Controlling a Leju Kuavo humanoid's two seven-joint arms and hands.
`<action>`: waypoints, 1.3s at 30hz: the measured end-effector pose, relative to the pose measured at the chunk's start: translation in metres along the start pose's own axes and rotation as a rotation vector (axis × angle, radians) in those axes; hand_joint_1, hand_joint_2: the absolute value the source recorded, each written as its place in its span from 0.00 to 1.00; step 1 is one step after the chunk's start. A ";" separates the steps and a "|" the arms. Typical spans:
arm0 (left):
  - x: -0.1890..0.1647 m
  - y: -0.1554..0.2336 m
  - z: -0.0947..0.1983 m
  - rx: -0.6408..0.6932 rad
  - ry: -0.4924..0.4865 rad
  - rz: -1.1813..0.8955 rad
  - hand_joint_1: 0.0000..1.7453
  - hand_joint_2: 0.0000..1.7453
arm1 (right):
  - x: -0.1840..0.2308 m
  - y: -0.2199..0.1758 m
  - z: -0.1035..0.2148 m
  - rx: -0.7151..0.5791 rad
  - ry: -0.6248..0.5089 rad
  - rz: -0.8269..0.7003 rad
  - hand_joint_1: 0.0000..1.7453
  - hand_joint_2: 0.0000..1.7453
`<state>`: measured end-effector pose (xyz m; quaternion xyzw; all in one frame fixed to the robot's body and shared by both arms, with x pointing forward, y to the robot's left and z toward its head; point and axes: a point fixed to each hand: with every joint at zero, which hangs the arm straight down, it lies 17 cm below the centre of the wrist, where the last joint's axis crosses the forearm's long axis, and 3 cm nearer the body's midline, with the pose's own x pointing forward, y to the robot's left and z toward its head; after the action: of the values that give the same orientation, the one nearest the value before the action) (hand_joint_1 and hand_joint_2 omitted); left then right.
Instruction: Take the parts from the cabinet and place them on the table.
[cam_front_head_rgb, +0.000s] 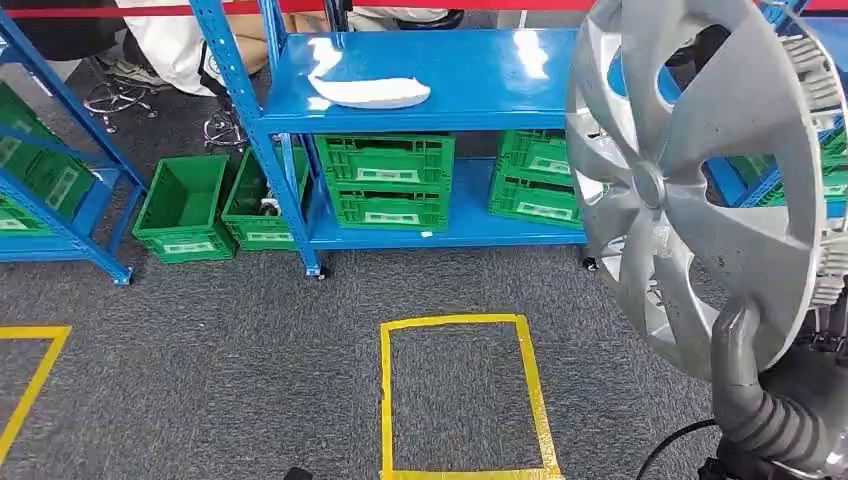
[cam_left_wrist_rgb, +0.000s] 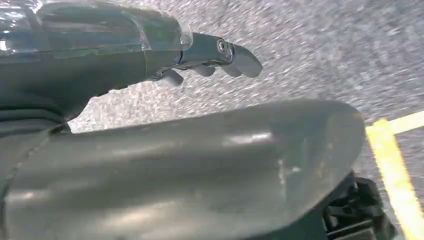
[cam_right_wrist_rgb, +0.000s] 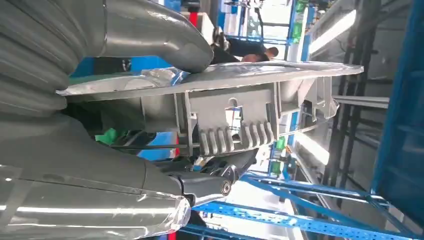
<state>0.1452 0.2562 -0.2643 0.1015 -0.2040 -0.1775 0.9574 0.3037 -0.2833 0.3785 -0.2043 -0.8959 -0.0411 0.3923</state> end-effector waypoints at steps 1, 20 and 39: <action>0.000 0.000 0.000 0.000 0.000 0.000 0.00 0.00 | 0.000 0.000 0.000 0.000 0.000 0.000 1.00 1.00; 0.007 -0.001 0.000 0.014 -0.021 0.005 0.00 0.00 | 0.010 -0.002 -0.012 -0.022 -0.037 -0.029 1.00 1.00; 0.003 0.008 -0.002 0.033 -0.008 0.007 0.00 0.00 | 0.009 0.000 -0.013 -0.017 -0.035 -0.049 1.00 1.00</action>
<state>0.1508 0.2623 -0.2626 0.1156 -0.2110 -0.1713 0.9554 0.3075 -0.2834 0.3937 -0.1863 -0.9070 -0.0547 0.3737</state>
